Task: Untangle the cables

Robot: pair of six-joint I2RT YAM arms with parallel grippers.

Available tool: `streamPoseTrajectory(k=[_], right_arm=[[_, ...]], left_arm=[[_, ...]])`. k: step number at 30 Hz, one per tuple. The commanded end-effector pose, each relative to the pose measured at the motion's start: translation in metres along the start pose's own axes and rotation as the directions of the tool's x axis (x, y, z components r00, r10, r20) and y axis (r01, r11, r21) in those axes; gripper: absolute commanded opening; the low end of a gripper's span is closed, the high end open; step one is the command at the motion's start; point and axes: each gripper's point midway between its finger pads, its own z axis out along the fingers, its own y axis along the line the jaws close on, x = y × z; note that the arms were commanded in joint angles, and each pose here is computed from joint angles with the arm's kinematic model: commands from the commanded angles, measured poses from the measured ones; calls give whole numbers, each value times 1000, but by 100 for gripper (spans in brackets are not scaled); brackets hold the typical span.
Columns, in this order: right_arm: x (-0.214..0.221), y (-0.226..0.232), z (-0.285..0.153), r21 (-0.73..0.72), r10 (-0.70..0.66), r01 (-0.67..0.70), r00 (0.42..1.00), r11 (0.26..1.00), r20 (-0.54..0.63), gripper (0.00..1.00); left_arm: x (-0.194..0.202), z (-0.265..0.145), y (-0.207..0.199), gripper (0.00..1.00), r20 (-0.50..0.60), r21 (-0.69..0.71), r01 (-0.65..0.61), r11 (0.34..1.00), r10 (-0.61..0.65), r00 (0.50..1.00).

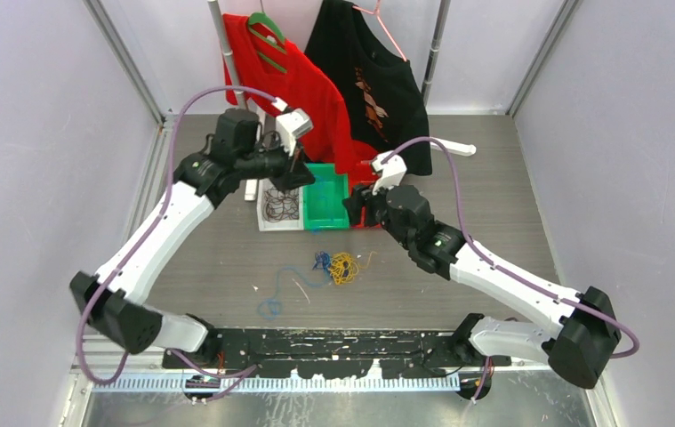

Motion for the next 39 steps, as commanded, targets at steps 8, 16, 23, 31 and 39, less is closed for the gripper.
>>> streamPoseTrajectory(k=[8, 16, 23, 31, 39], right_arm=[[-13, -84, -7, 301, 88, -112, 992, 947, 90, 64], [-11, -107, -11, 359, 117, -153, 986, 921, 119, 62], [-10, -120, -16, 394, 123, -169, 983, 903, 139, 60], [-9, -127, -22, 412, 133, -183, 980, 892, 147, 58], [-5, -129, -30, 417, 150, -199, 978, 887, 146, 57]], left_arm=[[-73, 53, 32, 0, 102, -11, -55, 998, 56, 993], [-88, 88, 30, 0, 113, 39, -38, 998, 33, 993], [-84, 132, 32, 0, 82, 83, -31, 996, 24, 996], [-81, 170, 32, 0, 65, 110, -24, 994, 17, 998], [-24, 202, 29, 0, -55, 127, -2, 992, 9, 998]])
